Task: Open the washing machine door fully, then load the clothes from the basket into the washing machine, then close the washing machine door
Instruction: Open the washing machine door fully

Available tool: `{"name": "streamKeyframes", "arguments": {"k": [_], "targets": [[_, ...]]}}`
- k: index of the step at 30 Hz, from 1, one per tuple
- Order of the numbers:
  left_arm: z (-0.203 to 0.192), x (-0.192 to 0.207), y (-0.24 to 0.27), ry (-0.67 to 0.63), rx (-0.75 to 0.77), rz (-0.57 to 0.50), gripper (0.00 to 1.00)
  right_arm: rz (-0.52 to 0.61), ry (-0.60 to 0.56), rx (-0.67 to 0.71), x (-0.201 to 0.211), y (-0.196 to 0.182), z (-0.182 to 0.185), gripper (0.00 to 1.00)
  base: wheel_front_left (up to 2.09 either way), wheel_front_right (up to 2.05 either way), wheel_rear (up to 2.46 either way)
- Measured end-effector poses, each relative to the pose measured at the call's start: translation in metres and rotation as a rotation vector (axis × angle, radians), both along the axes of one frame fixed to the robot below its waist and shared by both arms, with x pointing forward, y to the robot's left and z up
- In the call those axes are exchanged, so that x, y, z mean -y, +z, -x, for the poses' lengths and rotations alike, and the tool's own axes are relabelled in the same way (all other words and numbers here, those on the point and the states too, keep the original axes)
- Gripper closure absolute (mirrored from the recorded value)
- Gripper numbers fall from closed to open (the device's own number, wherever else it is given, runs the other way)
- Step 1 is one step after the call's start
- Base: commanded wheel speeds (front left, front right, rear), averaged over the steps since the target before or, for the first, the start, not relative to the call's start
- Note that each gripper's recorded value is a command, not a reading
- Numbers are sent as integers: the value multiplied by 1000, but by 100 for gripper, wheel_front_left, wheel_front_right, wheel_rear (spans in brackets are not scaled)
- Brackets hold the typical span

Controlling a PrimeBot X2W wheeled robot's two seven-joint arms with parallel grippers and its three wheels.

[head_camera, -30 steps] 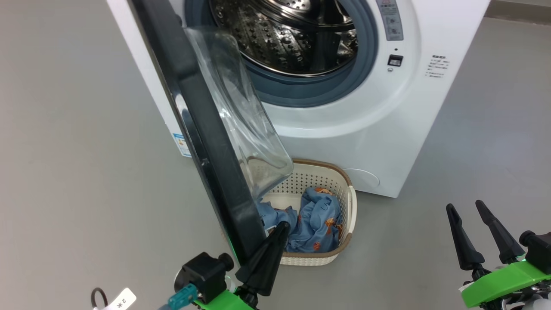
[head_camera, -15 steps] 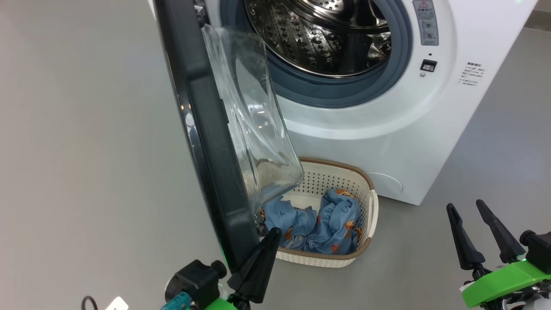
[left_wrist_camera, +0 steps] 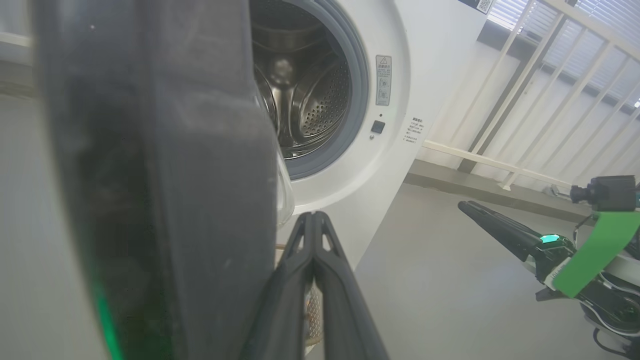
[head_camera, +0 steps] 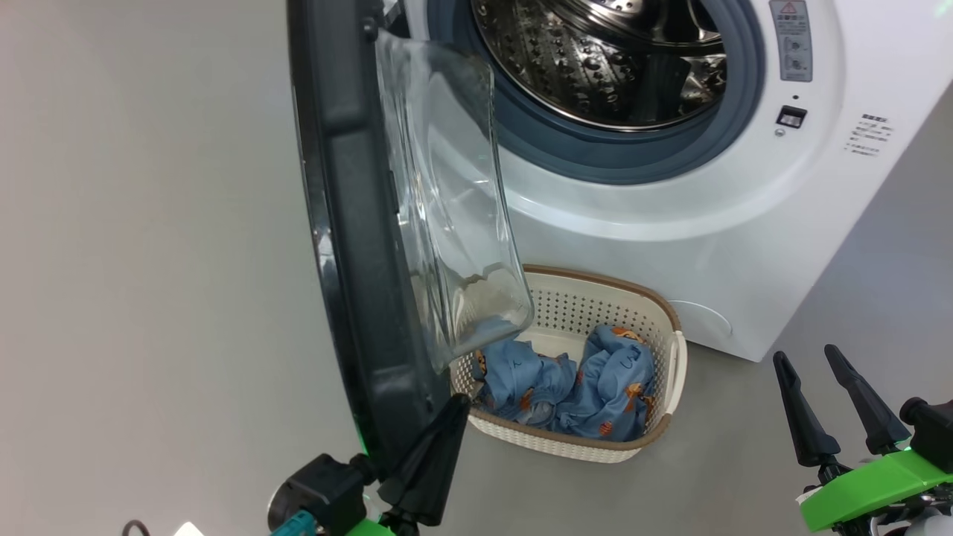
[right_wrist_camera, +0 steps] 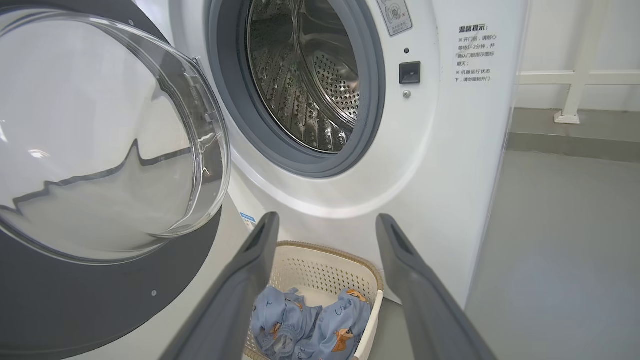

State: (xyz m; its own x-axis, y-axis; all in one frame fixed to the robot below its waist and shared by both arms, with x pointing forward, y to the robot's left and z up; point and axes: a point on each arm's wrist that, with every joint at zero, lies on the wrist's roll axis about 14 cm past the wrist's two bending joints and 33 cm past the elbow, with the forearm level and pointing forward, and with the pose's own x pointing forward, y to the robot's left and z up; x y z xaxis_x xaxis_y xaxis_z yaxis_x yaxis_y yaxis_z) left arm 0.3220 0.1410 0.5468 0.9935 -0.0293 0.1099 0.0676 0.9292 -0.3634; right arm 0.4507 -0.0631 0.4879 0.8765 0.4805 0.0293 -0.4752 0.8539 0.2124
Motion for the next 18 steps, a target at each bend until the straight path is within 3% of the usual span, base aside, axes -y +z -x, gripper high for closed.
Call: {"name": "streamKeyframes", "arguments": {"k": [18], "targets": [[20, -67, -1, 228, -30, -56, 100, 0, 57, 1, -22, -1, -4, 0, 0, 0, 0]]}}
